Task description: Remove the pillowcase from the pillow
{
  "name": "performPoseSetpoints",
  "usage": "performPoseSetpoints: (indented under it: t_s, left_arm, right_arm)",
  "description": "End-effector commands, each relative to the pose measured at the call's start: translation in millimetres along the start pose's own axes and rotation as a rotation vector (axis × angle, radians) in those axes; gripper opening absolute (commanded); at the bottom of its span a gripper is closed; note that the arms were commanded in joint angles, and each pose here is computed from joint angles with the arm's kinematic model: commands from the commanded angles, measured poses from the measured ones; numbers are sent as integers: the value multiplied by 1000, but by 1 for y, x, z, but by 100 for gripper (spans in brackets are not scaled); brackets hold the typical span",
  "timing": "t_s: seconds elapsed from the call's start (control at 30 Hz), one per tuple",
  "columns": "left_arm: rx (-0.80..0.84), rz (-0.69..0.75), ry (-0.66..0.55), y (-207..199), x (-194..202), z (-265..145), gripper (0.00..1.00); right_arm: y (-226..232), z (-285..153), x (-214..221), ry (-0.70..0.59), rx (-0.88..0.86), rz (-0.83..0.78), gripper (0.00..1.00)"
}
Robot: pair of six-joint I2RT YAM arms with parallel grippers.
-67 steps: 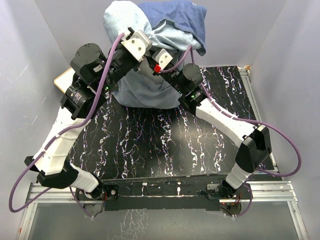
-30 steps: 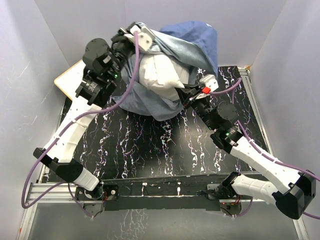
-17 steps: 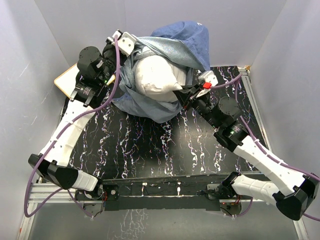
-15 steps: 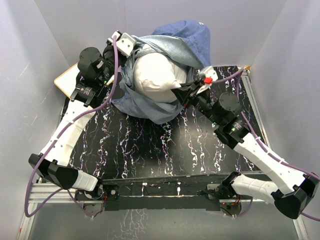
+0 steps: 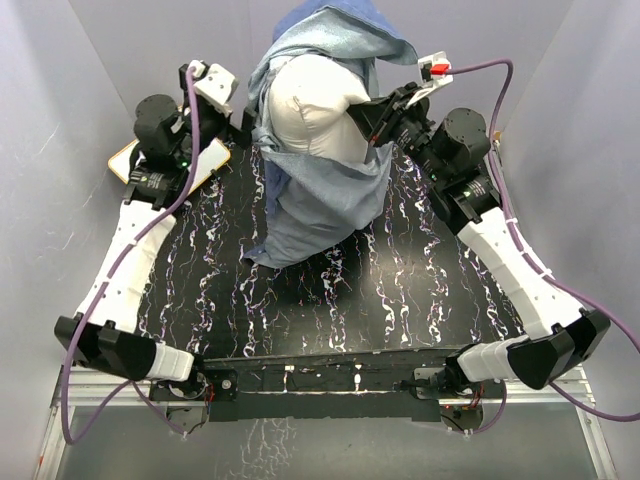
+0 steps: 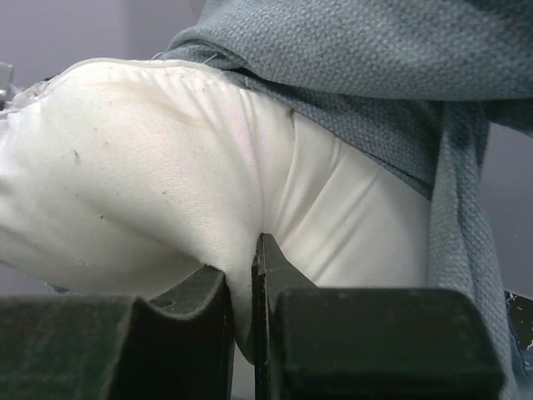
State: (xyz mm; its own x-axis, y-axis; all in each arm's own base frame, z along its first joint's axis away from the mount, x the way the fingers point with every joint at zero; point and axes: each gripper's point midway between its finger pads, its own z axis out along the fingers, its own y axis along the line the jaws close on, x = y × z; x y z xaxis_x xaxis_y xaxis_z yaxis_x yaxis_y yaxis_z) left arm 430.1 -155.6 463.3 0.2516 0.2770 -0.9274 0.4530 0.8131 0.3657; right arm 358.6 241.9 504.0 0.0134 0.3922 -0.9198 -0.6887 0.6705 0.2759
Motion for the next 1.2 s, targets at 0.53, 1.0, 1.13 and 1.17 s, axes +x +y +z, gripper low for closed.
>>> performPoseSetpoints:
  t_s: [0.53,1.0,1.13,1.17]
  left_arm:
    - [372,108,-124,-65,-92,-159,97]
    - [487,-235,-190,-45,-119,-52,97]
    - [476,-275,-151,-45,-103,-42,97]
    - [473,-280,-138,-46,-99,-42,97]
  right_arm:
    - [-39,19,-55,-154,235,18,8]
    - [49,39,-6,-77,99,91,8]
    - [75,40,8,-64,56,109,8]
    - [82,39,10,-62,45,109,8]
